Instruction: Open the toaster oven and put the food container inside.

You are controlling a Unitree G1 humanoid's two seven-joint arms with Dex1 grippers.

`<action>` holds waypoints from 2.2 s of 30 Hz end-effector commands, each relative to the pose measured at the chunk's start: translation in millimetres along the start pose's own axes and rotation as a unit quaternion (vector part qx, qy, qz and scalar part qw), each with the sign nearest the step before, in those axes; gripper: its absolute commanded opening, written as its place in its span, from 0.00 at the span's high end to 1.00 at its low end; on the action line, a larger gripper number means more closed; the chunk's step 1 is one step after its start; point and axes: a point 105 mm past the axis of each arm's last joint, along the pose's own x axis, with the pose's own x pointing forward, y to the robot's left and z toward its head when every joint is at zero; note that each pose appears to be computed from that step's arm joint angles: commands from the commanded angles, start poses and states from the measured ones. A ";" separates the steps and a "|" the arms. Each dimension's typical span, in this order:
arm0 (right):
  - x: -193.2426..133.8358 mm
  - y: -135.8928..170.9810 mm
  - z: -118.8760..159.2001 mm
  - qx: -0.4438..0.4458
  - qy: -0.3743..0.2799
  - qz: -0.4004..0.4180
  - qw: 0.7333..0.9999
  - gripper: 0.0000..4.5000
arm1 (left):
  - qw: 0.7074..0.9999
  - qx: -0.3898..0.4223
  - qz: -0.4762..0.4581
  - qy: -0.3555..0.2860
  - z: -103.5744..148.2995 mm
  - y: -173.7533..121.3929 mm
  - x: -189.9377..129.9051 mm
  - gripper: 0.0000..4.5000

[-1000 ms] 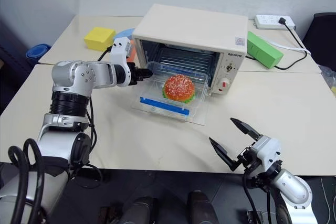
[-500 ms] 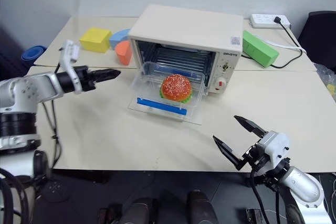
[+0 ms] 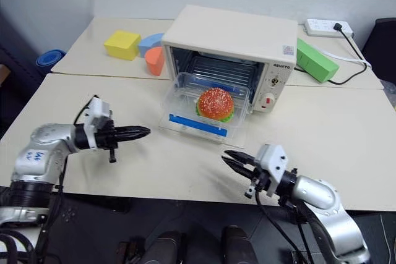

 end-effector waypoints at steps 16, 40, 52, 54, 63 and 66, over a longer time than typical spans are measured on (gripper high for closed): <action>55.3 -83.0 3.7 -0.067 -0.012 -0.091 0.994 0.99 | 0.987 0.001 0.127 -0.094 26.2 40.2 78.4 1.00; 67.4 -104.3 28.1 -0.039 -0.055 -0.094 0.993 0.99 | 0.974 -0.009 0.171 -0.147 49.6 61.5 90.9 1.00; -46.6 -90.0 -22.6 -0.034 0.085 -0.081 0.993 1.00 | 0.994 0.076 -0.040 -0.069 47.6 -0.6 -31.0 0.64; -58.5 -90.7 -42.4 -0.030 0.117 -0.074 0.990 1.00 | 0.995 0.085 -0.041 -0.033 41.1 1.4 -50.3 0.52; -29.6 -81.6 -58.0 0.003 0.058 -0.031 0.998 1.00 | 0.998 0.050 0.001 -0.032 30.1 2.1 -72.3 0.00; -18.1 -76.5 -46.4 0.009 0.017 -0.013 1.000 1.00 | 0.998 0.037 0.018 -0.041 28.0 2.4 -76.7 0.00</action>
